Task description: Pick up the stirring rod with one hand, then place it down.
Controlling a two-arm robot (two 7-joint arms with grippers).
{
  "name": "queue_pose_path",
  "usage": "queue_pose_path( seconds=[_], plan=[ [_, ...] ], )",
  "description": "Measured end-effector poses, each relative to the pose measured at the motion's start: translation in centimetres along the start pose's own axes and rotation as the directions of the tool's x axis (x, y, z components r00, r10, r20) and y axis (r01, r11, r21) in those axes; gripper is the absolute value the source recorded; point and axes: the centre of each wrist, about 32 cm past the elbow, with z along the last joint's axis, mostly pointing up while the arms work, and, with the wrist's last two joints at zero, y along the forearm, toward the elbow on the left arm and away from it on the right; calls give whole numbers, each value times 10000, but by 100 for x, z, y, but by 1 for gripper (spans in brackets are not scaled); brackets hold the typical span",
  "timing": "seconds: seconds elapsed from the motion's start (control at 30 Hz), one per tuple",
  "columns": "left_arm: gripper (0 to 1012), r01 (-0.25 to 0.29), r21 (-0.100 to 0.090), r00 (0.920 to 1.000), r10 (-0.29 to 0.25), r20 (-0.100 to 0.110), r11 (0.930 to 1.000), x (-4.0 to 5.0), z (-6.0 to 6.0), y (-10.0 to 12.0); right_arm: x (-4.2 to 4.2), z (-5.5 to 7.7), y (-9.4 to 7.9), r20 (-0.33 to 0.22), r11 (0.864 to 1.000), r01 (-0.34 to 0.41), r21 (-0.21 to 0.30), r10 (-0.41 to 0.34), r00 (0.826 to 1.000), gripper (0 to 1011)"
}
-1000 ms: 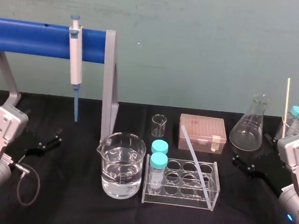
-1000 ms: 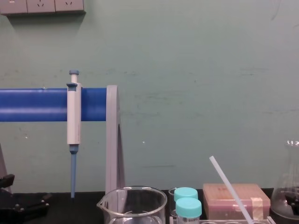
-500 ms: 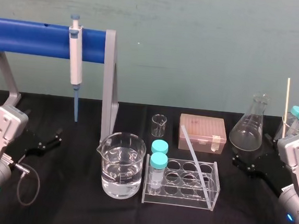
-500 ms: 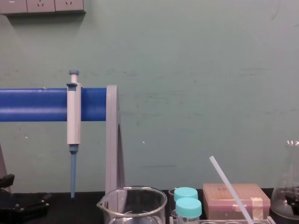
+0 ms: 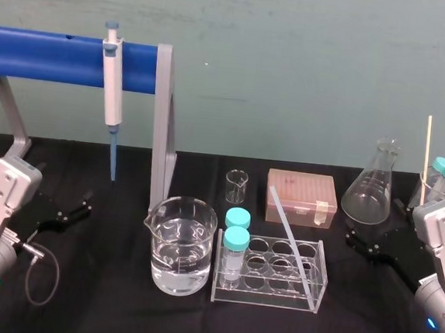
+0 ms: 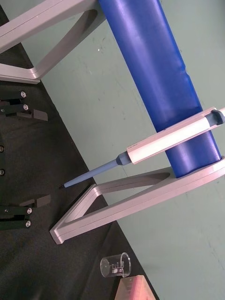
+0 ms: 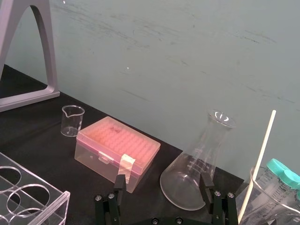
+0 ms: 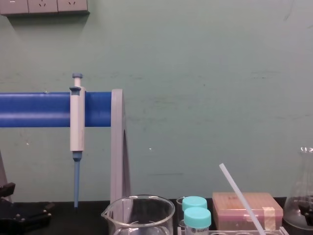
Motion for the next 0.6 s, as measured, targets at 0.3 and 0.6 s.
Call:
queue_pose_path(
  seconds=[0.3,0.6],
  plan=[
    [1000,0,0,10000,0,0,10000,0,0,0,0,0,0,0,10000,-1,0,1,10000,1003],
    [1000,0,0,10000,0,0,10000,0,0,0,93,46,27,-97,9998,126,131,-125,9999,1003]
  ],
)
